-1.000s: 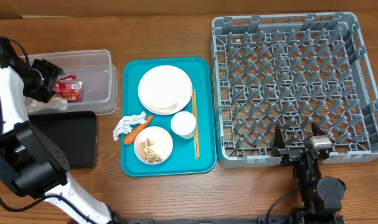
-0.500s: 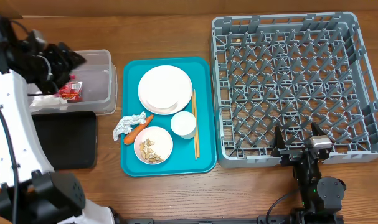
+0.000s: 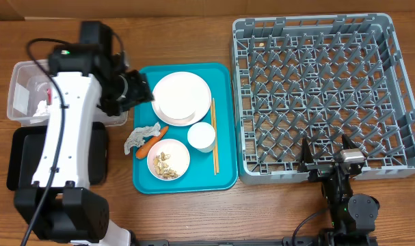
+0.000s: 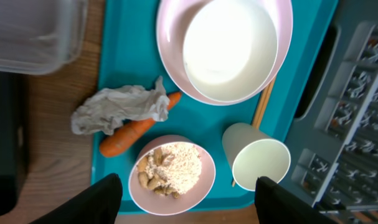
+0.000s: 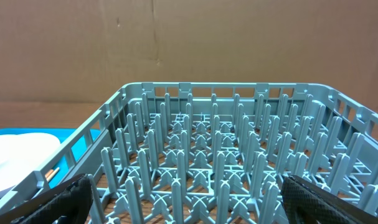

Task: Sort waste into correct bins and load items into the dishwasher
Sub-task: 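Reach the left gripper to the second white tissue and grasp it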

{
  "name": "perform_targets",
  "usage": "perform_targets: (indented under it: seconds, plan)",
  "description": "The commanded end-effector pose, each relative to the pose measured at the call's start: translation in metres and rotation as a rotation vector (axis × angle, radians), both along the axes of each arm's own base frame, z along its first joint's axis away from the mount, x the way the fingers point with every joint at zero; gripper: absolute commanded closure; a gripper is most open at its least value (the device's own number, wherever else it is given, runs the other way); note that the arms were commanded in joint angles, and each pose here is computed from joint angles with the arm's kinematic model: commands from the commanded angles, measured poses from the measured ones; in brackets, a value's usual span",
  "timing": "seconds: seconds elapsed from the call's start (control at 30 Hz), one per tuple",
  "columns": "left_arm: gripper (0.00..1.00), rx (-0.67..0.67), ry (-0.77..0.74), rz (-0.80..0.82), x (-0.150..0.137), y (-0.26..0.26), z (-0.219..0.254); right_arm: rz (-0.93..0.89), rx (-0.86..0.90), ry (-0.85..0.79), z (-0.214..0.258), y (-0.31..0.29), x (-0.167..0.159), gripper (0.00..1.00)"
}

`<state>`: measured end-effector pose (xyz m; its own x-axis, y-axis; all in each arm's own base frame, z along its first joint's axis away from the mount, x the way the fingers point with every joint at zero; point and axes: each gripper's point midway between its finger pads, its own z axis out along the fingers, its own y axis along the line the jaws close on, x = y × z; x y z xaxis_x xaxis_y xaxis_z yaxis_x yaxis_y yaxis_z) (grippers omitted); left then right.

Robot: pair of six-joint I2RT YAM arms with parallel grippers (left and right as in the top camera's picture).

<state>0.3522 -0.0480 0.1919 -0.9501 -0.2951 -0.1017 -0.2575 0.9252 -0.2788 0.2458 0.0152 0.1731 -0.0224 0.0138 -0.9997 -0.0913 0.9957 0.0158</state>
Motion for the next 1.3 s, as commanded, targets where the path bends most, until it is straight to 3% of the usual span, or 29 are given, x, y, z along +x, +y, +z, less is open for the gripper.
perform_targets:
  seconds: [0.0,0.47,0.73,1.27]
  plan:
    - [0.27,0.084,0.055,0.032,-0.005,-0.003,-0.028,-0.004,0.005,-0.003,-0.002,-0.001,0.000,0.00]
    - [0.17,0.099,0.058,-0.064,-0.014,-0.036,-0.100,-0.005,0.005,-0.003,-0.002,-0.001,0.000,0.00]
    - [0.14,0.207,0.052,-0.047,-0.013,-0.017,-0.105,-0.004,0.005,-0.003,-0.002,-0.001,0.000,0.00]
    - [0.13,0.244,0.053,-0.042,-0.020,-0.009,-0.134,-0.004,0.005,-0.003,-0.002,-0.001,0.000,0.00]
